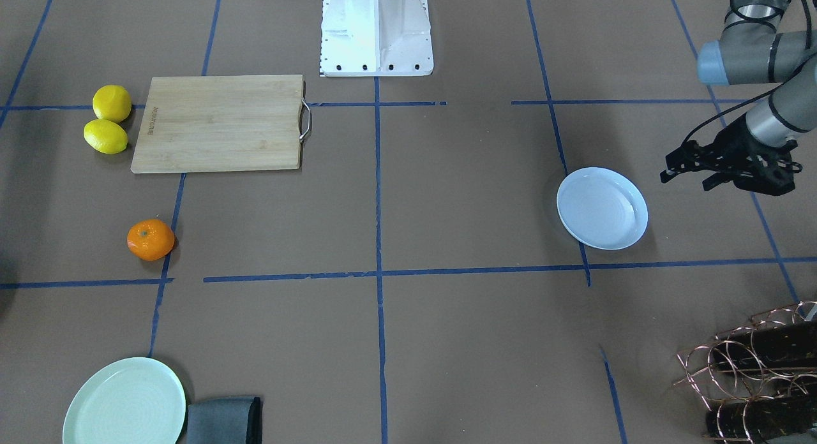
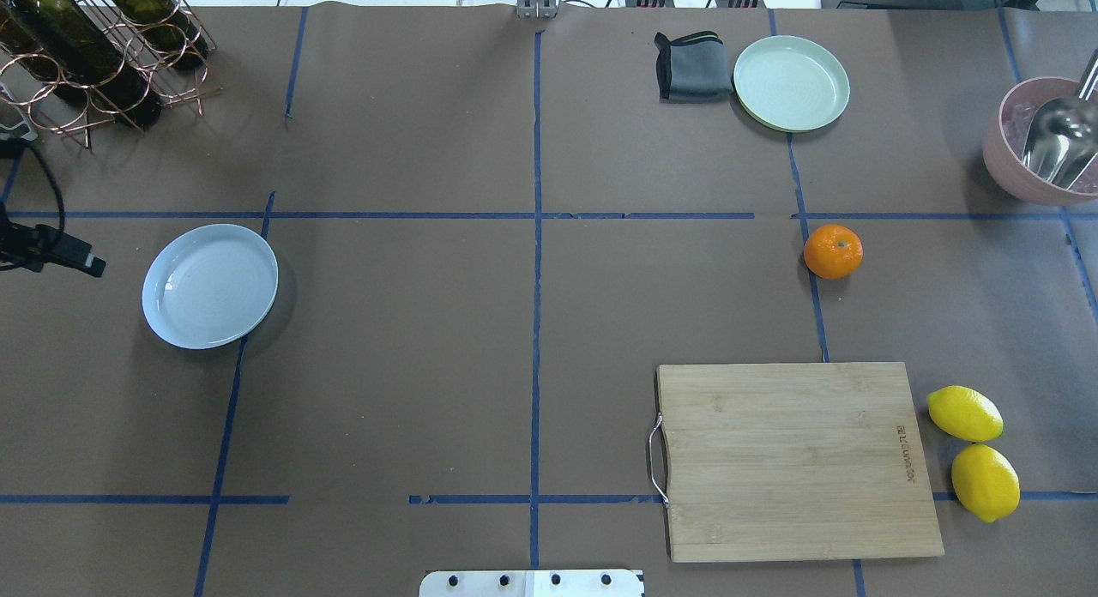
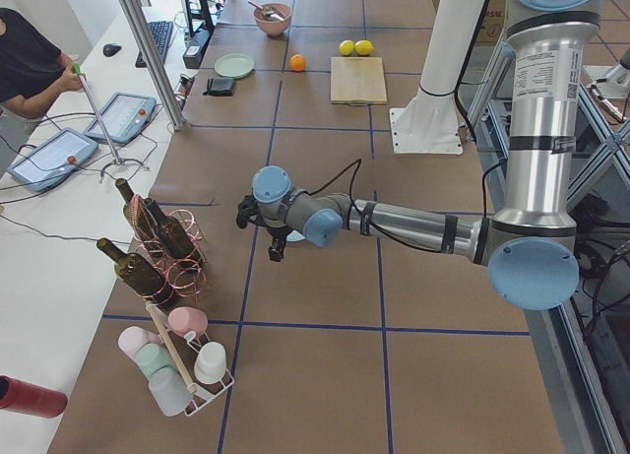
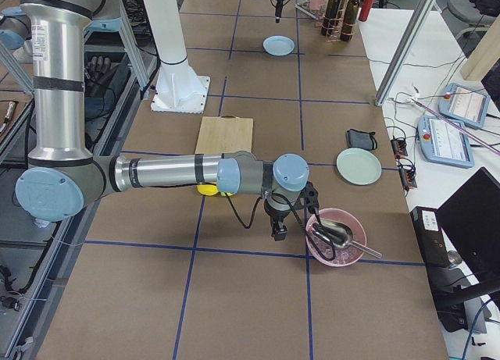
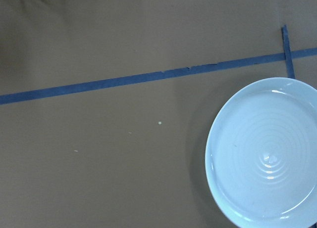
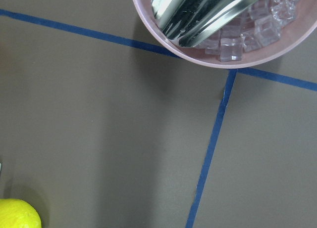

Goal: Pick orange to plate
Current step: 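Reach the left gripper down to the rim of the white plate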

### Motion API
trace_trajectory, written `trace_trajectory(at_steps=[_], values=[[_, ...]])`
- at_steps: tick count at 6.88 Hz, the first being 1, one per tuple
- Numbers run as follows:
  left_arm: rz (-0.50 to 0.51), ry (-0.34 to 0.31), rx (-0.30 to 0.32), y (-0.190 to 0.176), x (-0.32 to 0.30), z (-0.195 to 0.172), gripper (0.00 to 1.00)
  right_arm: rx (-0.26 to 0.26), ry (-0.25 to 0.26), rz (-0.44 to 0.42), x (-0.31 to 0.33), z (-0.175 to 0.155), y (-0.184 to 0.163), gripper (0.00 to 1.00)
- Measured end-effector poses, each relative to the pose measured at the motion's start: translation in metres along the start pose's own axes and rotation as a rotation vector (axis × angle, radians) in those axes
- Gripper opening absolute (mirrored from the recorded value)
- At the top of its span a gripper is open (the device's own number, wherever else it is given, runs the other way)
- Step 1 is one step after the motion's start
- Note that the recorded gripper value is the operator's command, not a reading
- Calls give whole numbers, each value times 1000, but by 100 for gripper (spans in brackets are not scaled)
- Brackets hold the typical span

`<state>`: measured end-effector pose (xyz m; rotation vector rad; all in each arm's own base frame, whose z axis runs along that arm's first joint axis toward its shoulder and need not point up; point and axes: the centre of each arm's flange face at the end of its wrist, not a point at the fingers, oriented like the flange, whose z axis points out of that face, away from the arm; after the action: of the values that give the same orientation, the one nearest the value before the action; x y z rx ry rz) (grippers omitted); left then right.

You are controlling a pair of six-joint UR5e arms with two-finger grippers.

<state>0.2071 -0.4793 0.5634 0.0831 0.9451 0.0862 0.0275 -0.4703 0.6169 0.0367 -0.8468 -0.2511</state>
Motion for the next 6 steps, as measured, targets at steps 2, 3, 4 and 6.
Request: trace_trajectory(at_steps=[2, 3, 4, 6], values=[[-31, -55, 27, -9, 10, 34, 87, -5, -1, -1, -1, 2, 0, 100], [-35, -67, 31, -18, 13, 42, 83, -7, -1, -2, -1, 3, 0, 100], [-36, -71, 31, -23, 16, 47, 82, -9, -2, -3, -2, 4, 0, 100], [-28, -72, 18, -23, 22, 57, 76, -9, -2, -5, -2, 4, 0, 100]])
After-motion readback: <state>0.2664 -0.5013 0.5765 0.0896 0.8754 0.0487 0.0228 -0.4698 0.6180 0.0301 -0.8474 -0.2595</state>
